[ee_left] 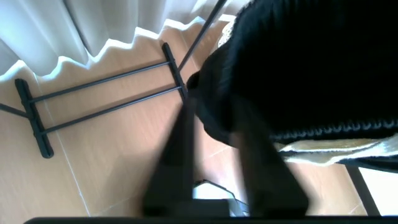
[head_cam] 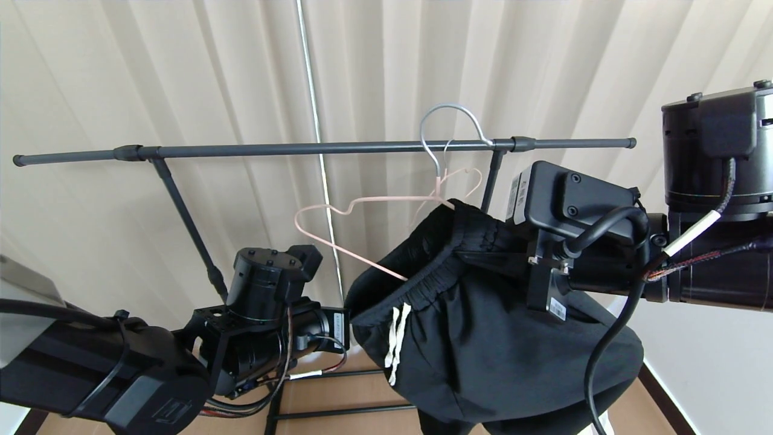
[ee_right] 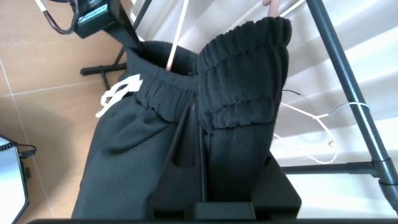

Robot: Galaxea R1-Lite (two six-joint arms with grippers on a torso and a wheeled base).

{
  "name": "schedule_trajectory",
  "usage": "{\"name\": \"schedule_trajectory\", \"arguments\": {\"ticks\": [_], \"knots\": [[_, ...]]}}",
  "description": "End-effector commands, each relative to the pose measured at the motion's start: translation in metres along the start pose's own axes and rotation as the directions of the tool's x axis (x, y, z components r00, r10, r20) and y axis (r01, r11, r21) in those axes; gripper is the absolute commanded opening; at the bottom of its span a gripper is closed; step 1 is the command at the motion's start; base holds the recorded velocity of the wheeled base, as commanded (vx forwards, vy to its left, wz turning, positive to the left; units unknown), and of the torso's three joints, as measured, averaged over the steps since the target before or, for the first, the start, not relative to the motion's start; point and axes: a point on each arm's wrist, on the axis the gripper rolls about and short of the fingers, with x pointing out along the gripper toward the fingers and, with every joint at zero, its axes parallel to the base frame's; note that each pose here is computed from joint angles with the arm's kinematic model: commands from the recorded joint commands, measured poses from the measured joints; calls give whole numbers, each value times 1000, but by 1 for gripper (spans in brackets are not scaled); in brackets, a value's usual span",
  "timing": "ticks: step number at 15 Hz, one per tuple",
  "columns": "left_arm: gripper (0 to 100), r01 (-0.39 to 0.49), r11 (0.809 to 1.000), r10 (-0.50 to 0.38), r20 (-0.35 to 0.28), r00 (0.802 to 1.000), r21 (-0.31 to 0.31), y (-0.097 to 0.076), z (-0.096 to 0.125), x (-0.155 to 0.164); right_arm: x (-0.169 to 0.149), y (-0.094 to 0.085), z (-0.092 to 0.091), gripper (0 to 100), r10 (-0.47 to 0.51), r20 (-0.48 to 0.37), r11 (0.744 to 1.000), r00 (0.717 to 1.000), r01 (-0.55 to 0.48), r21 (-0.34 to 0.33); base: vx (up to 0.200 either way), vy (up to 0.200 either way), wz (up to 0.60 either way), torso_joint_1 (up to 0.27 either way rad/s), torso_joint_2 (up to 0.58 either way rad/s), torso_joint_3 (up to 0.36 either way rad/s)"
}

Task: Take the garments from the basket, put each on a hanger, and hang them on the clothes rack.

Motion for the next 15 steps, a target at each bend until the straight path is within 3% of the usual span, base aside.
{"name": "schedule_trajectory", "arguments": {"ticks": [1, 8, 11, 15], "knots": [[0, -3, 1000, 3, 8, 1000, -3, 1, 2, -1, -2, 1, 0, 0, -2, 3, 1000, 1000, 2, -1, 0, 0, 0, 0, 0, 0], [0, -15, 1000, 15, 119, 993, -8, 1, 23, -28, -26, 12, -17, 0, 21, -4, 997, 1000, -21, 77, 0, 0, 0, 0, 0, 0], [0, -15, 1000, 16, 135, 991, -7, 2, 25, -36, -38, 24, -28, 0, 21, -4, 993, 1000, -21, 112, 0, 0, 0, 0, 0, 0], [0, -95, 994, 85, 151, 985, 57, 24, 31, -42, -33, 47, -54, 0, -14, 36, 989, 999, 9, 145, 0, 0, 0, 0, 0, 0]]}}
